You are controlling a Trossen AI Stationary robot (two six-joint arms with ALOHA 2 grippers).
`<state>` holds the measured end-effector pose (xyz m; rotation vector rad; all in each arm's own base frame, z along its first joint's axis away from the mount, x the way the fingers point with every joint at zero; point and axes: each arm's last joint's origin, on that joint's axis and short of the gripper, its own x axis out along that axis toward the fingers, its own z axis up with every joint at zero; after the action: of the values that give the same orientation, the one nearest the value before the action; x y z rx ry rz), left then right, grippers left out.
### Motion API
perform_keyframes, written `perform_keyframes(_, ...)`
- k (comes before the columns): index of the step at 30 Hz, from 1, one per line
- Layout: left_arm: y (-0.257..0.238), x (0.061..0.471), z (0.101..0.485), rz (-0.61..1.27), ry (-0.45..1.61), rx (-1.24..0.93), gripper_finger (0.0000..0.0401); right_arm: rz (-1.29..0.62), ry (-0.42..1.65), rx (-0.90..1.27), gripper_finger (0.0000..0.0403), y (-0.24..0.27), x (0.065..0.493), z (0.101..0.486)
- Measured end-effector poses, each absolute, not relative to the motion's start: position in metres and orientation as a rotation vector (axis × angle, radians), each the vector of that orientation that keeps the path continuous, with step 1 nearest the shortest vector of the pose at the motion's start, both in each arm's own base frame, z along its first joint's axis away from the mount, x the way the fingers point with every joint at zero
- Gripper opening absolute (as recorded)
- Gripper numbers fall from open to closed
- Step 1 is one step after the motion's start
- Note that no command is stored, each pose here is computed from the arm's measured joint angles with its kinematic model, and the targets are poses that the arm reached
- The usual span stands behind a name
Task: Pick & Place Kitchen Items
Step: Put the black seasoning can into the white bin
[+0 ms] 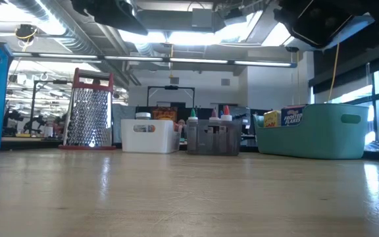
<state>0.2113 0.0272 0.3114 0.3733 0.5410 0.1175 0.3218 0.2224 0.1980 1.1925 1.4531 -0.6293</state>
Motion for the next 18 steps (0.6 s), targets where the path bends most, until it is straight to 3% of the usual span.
perform_keyframes(7, 0.022, 0.212, 0.311, -0.057, 0.505, 0.368, 0.0214, -0.528, 1.444, 1.091, 0.0142, 0.211, 0.332, 0.202)
perform_keyframes(11, 0.022, 0.212, 0.311, -0.075, 0.501, 0.374, 0.0214, -0.448, 1.338, 1.0, 0.0142, 0.209, 0.343, 0.221)
perform_keyframes(18, 0.022, 0.212, 0.311, -0.074, 0.501, 0.363, 0.0214, -0.546, 1.292, 0.801, 0.0144, 0.199, 0.339, 0.259)
